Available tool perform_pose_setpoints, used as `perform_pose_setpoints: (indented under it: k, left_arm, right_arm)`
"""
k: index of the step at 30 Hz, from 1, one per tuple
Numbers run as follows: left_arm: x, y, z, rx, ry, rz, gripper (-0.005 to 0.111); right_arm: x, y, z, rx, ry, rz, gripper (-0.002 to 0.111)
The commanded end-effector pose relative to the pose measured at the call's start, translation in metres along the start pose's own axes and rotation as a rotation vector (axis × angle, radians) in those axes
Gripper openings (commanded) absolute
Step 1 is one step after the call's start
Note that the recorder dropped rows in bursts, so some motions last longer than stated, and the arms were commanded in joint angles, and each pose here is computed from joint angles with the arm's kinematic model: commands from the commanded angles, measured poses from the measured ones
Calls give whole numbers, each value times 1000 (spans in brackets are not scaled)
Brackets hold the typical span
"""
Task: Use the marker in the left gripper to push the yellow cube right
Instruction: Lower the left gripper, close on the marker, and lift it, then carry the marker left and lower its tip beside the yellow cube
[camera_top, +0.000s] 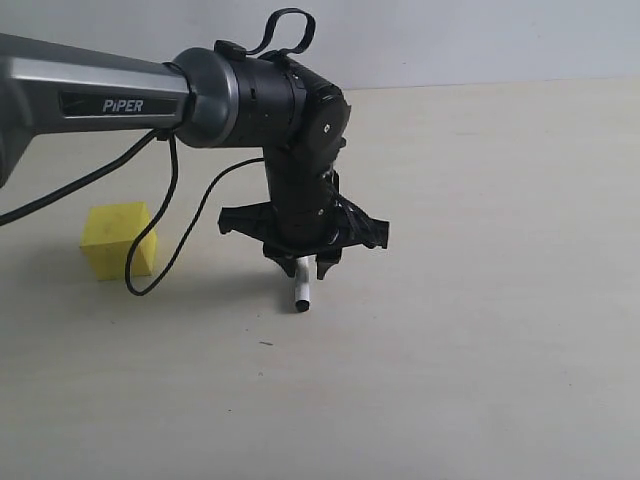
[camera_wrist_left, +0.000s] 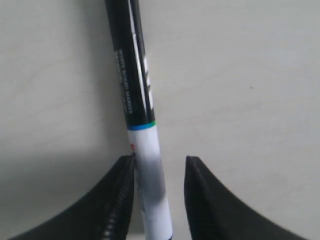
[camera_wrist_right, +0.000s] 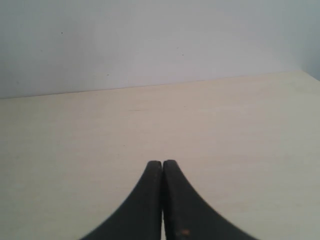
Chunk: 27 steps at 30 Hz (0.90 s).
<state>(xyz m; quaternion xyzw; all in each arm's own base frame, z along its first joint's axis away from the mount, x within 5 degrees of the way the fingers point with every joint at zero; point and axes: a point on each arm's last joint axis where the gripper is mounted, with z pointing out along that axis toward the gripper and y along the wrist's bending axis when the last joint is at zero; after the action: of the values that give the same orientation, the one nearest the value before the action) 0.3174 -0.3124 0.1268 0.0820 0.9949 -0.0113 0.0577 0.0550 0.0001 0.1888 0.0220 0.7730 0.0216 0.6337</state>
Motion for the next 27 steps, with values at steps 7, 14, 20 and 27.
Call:
perform_pose_setpoints:
  k: [7,14,20,27]
  left_arm:
    - [0,0,11,-11,7,-11,35]
    - [-1,0,11,-9,2,-8,10]
    - [1,7,-19,-46,11,129,0]
    - [11,45,-130,-199,-151,278,0]
  right_arm:
    - [1,-1,0,9,-2,-9,0]
    - [1,-1,0,9,-2,-9,0]
    - [1,-1,0,9,-2,-9,0]
    - [1,-1,0,9,-2,-9,0]
